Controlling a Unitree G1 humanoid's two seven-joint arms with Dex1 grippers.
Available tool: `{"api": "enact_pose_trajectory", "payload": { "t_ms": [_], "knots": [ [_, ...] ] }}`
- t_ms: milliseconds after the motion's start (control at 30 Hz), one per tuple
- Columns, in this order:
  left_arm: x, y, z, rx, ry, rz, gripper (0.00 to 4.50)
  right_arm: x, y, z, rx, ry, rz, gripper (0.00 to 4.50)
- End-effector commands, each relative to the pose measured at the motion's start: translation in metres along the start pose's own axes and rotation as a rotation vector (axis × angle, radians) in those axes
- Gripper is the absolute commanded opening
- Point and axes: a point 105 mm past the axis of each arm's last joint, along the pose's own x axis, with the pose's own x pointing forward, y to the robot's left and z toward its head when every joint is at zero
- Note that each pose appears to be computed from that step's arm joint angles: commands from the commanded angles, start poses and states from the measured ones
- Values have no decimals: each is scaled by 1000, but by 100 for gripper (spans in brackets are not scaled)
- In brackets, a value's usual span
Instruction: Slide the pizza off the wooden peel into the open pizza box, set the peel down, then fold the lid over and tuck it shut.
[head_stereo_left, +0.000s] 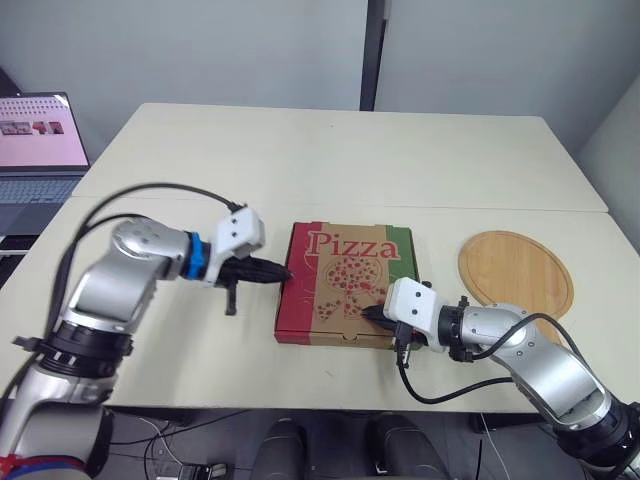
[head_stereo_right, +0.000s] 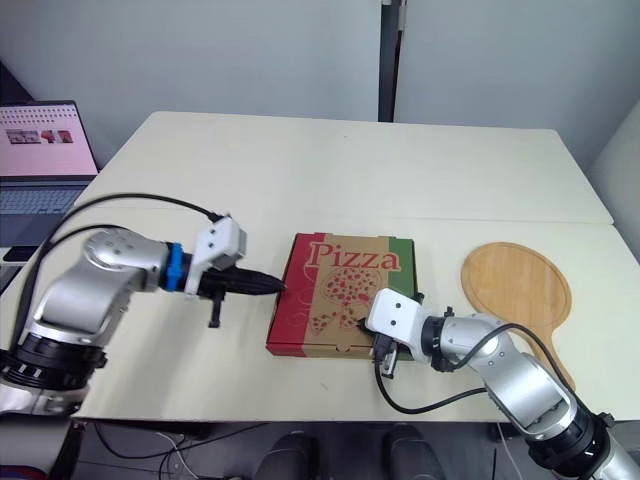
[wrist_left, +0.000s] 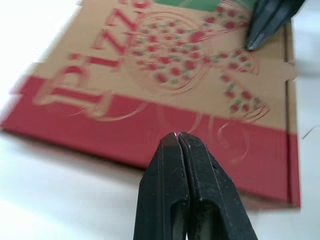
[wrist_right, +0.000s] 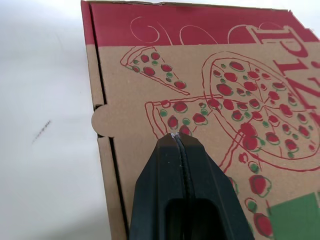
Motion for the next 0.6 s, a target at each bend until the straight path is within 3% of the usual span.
{"api": "enact_pose_trajectory", "payload": {
  "t_ms": [33, 233, 367, 500, 600],
  "knots": [
    [7, -6, -11, 52, 68, -1, 0, -1, 0, -3, -15, 11, -5, 4],
    [19, -13, -36, -20, 116, -13, 0, -3, 0, -9, -49, 26, -10, 4],
    [17, -9, -30, -41, 55, 15, 0, -10, -10, 11, -90, -75, -50, 4],
    [-8, 27, -13, -113, -95, 270, 0, -37, -55, 13, -86, -99, -278, 4],
    [-23, 51, -20, -158, -131, 487, 0, -60, -88, -8, -101, -15, -464, 4]
  ]
}}
